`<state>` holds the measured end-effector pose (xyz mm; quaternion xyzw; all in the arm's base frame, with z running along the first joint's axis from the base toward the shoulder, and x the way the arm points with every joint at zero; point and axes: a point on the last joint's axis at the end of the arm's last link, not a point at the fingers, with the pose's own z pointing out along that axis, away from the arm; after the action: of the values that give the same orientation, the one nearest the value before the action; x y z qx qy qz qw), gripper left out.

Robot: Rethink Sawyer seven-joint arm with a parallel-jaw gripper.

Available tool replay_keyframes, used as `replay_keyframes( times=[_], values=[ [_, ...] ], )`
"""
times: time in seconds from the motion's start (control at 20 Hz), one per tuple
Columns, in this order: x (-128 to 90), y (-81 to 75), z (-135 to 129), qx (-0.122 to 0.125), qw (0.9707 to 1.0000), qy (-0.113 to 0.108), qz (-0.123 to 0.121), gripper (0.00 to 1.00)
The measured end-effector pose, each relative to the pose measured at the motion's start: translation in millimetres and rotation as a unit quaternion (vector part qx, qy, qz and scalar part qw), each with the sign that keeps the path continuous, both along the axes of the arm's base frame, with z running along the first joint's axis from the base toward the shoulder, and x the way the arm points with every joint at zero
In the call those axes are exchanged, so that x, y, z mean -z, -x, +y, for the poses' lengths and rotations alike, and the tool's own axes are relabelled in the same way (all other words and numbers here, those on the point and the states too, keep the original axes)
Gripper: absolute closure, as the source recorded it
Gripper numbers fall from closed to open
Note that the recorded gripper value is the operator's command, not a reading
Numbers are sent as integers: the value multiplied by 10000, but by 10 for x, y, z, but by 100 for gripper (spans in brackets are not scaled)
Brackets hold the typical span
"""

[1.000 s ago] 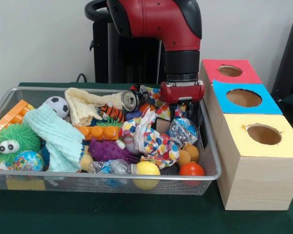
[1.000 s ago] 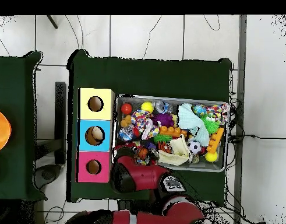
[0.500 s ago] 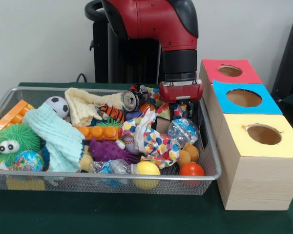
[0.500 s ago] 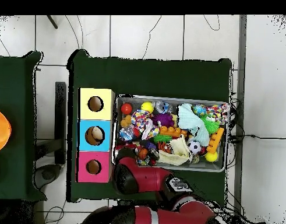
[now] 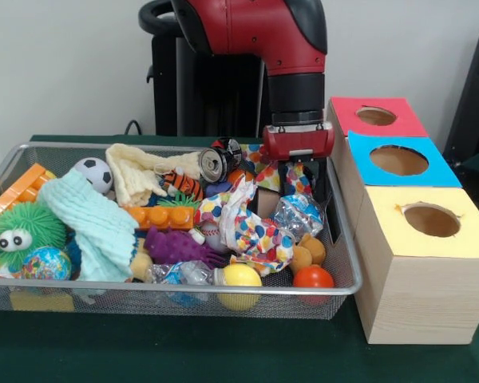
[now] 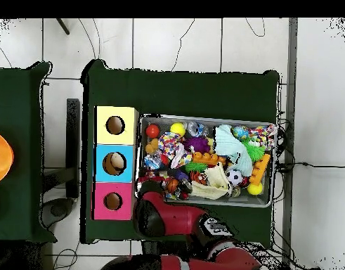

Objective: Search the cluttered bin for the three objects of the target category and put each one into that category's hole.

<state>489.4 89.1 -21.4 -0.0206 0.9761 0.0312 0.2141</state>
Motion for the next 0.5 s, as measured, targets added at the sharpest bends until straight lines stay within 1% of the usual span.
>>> replay_keyframes(
  times=[0.2,0.5],
  values=[
    [-45,1,28,94,10000,-1,6,0],
    [-59,24,34,127,9999,-10,29,0]
  ],
)
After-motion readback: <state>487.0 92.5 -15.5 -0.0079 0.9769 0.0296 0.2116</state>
